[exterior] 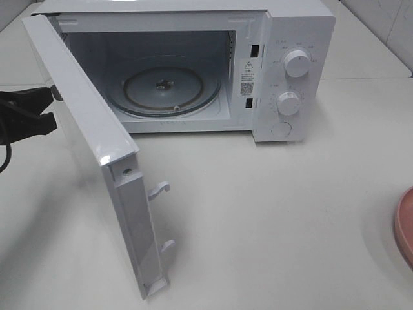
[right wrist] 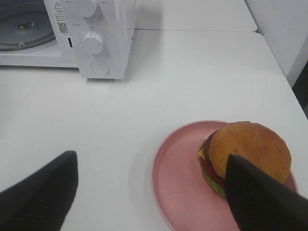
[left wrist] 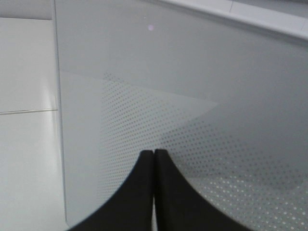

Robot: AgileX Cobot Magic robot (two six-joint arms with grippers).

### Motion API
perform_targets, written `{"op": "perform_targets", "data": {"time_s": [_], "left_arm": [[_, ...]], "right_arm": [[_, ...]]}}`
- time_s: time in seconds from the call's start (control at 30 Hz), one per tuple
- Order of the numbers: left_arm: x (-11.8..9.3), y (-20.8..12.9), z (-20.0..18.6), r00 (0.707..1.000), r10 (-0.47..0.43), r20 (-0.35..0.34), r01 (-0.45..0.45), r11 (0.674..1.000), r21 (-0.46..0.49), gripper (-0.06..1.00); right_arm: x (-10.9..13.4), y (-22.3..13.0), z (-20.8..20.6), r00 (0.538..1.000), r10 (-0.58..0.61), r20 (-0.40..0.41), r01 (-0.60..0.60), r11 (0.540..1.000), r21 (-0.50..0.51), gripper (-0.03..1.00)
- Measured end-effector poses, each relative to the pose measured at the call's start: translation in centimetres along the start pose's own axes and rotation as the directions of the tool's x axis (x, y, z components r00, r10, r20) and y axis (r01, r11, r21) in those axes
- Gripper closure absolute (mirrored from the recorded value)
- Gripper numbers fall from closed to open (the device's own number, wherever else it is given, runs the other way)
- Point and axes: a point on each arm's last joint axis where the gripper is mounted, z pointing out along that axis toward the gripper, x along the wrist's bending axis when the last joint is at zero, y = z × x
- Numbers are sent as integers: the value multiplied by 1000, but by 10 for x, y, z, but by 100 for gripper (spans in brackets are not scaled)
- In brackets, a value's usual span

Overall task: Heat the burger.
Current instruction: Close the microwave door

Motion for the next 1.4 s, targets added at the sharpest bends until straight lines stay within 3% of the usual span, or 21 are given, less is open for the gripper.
{"op": "perform_targets", "data": {"time_s": [0.6,1.4], "left_arm": [[-23,5,32,998,38,45,-38,999,5,94],[-26,20,60,998,47,35,-47,999,15,94]], "right_arm": [[0,0,0,1000,0,0,0,1000,0,21],[0,0,0,1000,0,0,0,1000,0,21]]}}
